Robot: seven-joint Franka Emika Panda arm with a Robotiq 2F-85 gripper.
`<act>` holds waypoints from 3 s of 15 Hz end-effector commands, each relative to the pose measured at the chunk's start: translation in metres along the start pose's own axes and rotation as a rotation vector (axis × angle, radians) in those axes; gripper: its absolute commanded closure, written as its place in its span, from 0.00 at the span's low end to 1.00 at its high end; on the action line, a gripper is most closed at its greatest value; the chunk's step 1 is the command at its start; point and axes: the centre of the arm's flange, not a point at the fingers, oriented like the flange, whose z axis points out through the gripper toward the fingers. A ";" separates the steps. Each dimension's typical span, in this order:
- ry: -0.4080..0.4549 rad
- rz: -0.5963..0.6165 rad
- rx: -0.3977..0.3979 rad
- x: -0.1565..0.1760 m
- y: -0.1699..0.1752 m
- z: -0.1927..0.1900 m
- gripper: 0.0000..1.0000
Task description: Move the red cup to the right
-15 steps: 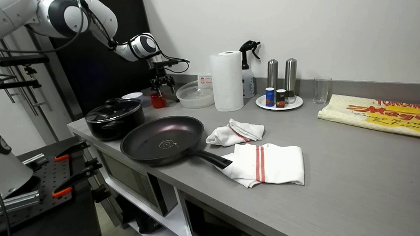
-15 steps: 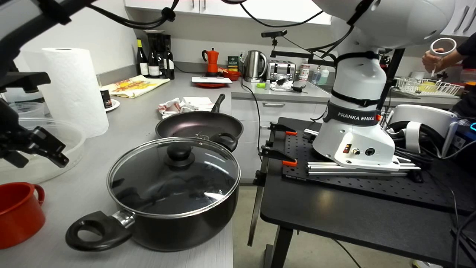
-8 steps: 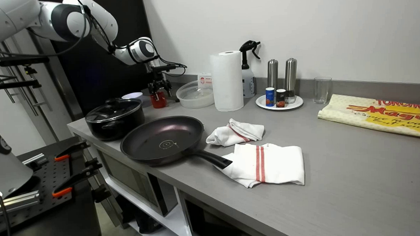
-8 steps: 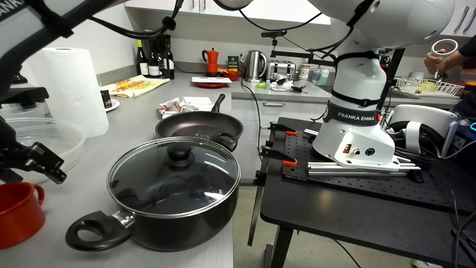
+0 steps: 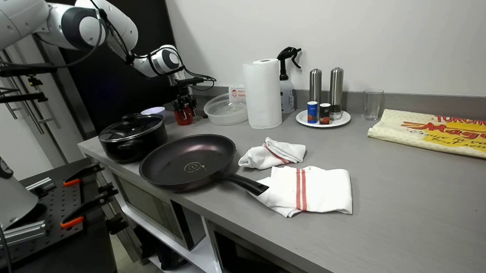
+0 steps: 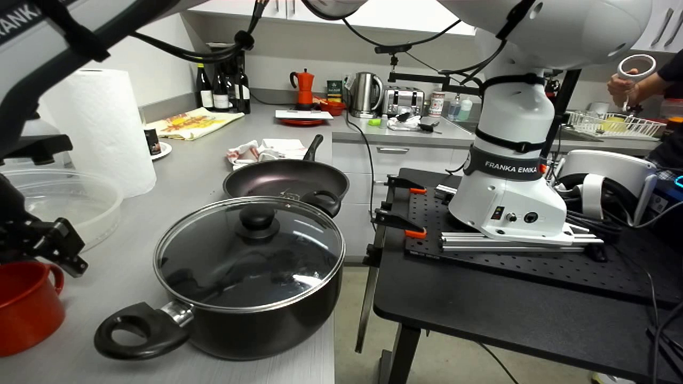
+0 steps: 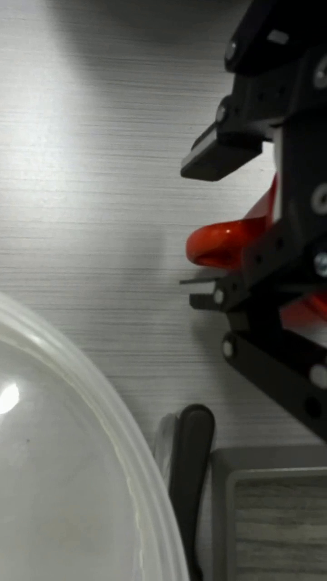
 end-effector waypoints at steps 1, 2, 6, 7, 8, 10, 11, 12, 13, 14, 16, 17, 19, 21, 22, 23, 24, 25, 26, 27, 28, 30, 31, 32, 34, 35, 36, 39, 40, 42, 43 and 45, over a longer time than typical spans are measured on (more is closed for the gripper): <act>0.038 -0.025 0.000 -0.002 -0.002 -0.001 0.71; 0.041 -0.027 0.000 -0.002 -0.002 -0.001 0.79; 0.056 -0.030 -0.003 -0.003 -0.002 -0.004 1.00; 0.060 -0.032 -0.007 -0.004 -0.002 -0.006 0.97; 0.063 -0.036 -0.004 -0.003 -0.003 -0.006 0.96; 0.065 -0.042 -0.005 -0.003 -0.005 -0.008 0.96; 0.065 -0.045 -0.007 -0.002 -0.007 -0.011 0.96; 0.070 -0.049 -0.008 -0.001 -0.009 -0.013 0.96; 0.078 -0.052 -0.010 0.000 -0.012 -0.017 0.96; 0.082 -0.056 -0.010 0.001 -0.014 -0.021 0.96; 0.088 -0.061 -0.017 0.003 -0.022 -0.030 0.96; 0.091 -0.062 -0.020 0.003 -0.026 -0.036 0.96; 0.093 -0.068 -0.021 0.002 -0.033 -0.045 0.96; 0.091 -0.070 -0.023 -0.002 -0.042 -0.055 0.96; 0.091 -0.073 -0.023 -0.004 -0.046 -0.058 0.96; 0.091 -0.071 -0.026 -0.007 -0.050 -0.062 0.96; 0.091 -0.069 -0.028 -0.012 -0.053 -0.064 0.96; 0.093 -0.066 -0.030 -0.016 -0.056 -0.067 0.96; 0.097 -0.063 -0.033 -0.020 -0.059 -0.068 0.96; 0.100 -0.057 -0.039 -0.026 -0.062 -0.068 0.96; 0.104 -0.051 -0.042 -0.031 -0.065 -0.069 0.96; 0.115 -0.042 -0.052 -0.042 -0.071 -0.069 0.96; 0.122 -0.036 -0.058 -0.048 -0.075 -0.068 0.96; 0.129 -0.029 -0.064 -0.054 -0.079 -0.067 0.96; 0.149 -0.009 -0.077 -0.066 -0.085 -0.066 0.96; 0.161 0.005 -0.085 -0.071 -0.088 -0.066 0.96; 0.174 0.021 -0.096 -0.077 -0.091 -0.066 0.96; 0.204 0.073 -0.147 -0.092 -0.098 -0.070 0.96; 0.215 0.090 -0.165 -0.096 -0.099 -0.071 0.96; 0.228 0.118 -0.201 -0.104 -0.104 -0.075 0.96; 0.234 0.132 -0.215 -0.108 -0.107 -0.078 0.96; 0.244 0.158 -0.244 -0.115 -0.112 -0.081 0.96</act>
